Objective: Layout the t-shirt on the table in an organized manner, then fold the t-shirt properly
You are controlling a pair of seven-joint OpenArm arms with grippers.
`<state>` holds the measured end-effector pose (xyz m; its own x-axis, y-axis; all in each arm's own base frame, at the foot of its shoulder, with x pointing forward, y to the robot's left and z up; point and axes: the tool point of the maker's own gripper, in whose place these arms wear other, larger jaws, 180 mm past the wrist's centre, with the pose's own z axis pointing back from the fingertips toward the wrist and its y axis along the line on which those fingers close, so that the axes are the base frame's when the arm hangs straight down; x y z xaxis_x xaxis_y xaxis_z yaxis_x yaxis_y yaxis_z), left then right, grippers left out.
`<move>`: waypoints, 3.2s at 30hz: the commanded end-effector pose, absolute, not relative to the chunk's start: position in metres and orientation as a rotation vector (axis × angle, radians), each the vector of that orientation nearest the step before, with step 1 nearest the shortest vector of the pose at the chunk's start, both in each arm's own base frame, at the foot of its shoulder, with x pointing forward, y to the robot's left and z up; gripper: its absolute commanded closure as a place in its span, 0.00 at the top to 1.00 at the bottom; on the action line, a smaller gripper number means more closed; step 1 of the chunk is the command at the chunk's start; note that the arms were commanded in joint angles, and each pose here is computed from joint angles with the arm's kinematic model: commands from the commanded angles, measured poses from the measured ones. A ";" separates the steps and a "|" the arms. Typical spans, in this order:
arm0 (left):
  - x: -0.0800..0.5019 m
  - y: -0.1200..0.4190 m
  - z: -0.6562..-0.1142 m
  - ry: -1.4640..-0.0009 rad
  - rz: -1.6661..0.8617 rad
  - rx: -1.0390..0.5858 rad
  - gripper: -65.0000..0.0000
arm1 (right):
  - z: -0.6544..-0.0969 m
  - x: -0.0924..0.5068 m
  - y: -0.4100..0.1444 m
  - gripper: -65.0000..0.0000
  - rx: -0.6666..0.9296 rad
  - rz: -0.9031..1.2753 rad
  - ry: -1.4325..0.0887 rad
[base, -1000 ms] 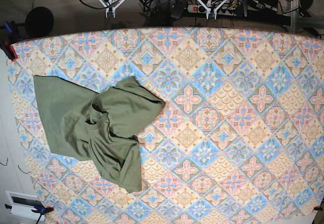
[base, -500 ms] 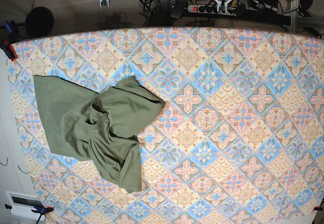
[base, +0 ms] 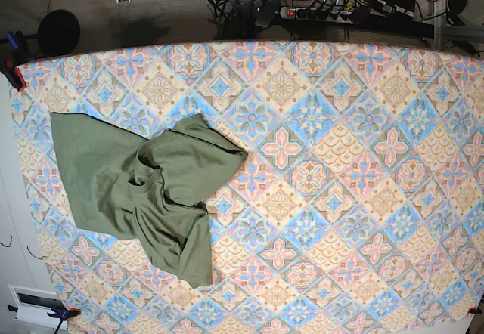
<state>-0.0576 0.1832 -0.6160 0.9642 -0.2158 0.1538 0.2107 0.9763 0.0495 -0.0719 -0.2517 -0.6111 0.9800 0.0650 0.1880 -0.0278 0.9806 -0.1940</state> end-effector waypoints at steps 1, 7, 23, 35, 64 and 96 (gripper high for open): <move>-0.055 0.189 -0.611 -0.183 -0.225 0.042 0.00 | -0.606 -0.079 -0.256 0.00 -0.199 0.059 -0.199; -0.049 0.192 -0.580 -0.268 -0.267 0.034 0.00 | -0.572 -0.071 -0.276 0.00 -0.241 -0.065 -0.319; 0.006 0.150 -0.443 -0.576 -0.183 -0.109 0.00 | -0.447 0.002 -0.308 0.00 -0.267 -0.074 -0.669; 0.087 0.126 -0.387 -0.756 -0.209 -0.146 0.00 | -0.372 0.070 -0.282 0.00 -0.230 -0.007 -0.869; 0.220 0.098 -0.340 -1.022 -0.220 -0.169 0.21 | -0.342 0.236 -0.226 0.20 -0.075 -0.015 -1.014; 0.222 0.097 -0.340 -1.026 -0.216 -0.170 0.20 | -0.376 0.325 -0.173 0.35 0.074 -0.040 -0.934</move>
<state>0.2194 0.0967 -0.3478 0.5280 -0.1005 0.8433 0.2557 0.9657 -0.0450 0.3140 -0.1696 -0.3919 0.6406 -0.0711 0.7646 0.0077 0.9962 0.0862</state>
